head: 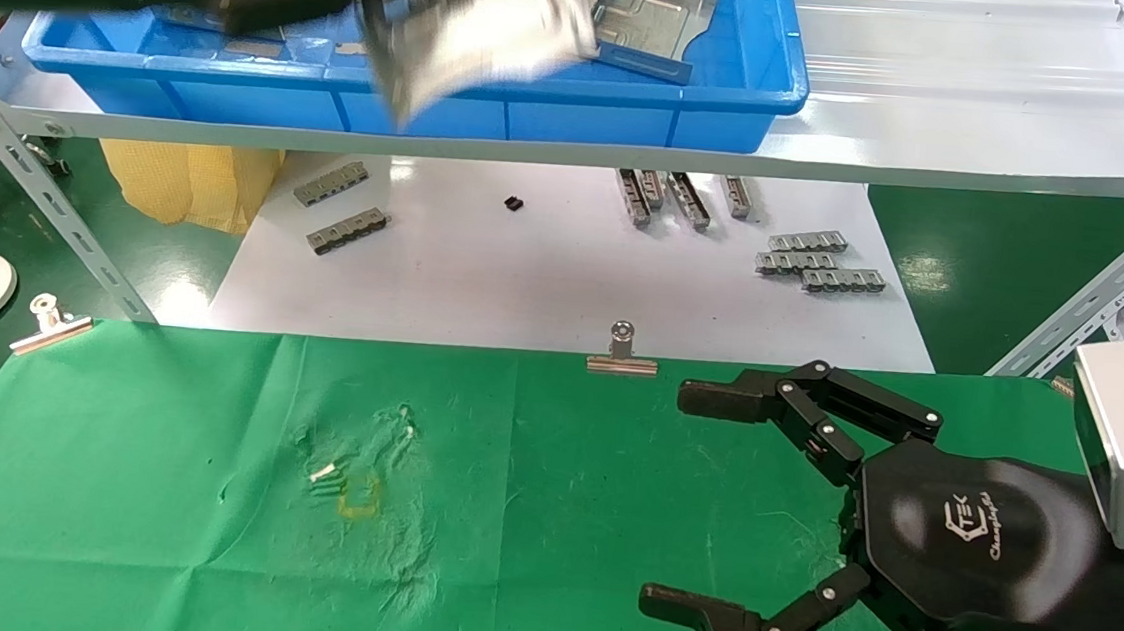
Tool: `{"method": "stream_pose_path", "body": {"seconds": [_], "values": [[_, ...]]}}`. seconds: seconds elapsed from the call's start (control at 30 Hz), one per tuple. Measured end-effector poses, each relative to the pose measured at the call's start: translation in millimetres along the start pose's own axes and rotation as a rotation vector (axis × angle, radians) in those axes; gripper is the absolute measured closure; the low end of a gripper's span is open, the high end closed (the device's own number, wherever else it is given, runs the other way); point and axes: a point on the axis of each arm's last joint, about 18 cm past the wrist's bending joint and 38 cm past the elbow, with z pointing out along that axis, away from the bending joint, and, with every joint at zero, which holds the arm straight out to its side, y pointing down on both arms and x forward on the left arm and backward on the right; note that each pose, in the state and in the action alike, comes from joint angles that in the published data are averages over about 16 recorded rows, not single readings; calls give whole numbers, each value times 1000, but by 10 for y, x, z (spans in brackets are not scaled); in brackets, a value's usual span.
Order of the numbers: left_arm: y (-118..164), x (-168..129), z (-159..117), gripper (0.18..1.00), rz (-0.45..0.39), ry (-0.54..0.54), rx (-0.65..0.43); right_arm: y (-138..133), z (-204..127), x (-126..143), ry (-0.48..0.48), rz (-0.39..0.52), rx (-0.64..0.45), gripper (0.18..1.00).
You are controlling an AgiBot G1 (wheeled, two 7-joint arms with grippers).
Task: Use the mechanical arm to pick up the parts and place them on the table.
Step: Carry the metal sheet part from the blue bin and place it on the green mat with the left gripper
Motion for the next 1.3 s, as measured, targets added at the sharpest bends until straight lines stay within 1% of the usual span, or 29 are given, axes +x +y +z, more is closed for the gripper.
{"method": "stream_pose_path", "body": {"seconds": [0.23, 0.4, 0.57, 0.77, 0.9, 1.03, 1.3], "values": [[130, 290, -274, 908, 103, 93, -2, 0, 0, 0, 0, 0, 0, 179], [323, 550, -447, 909, 135, 149, -32, 0, 0, 0, 0, 0, 0, 179], [634, 862, -555, 909, 155, 229, -95, 0, 0, 0, 0, 0, 0, 179], [1123, 1133, -612, 909, 180, 301, -179, 0, 0, 0, 0, 0, 0, 179], [1447, 1244, -616, 909, 214, 337, -233, 0, 0, 0, 0, 0, 0, 179], [1718, 1304, -612, 909, 237, 349, -274, 0, 0, 0, 0, 0, 0, 179], [2063, 1331, -559, 909, 254, 342, -332, 0, 0, 0, 0, 0, 0, 179]]}}
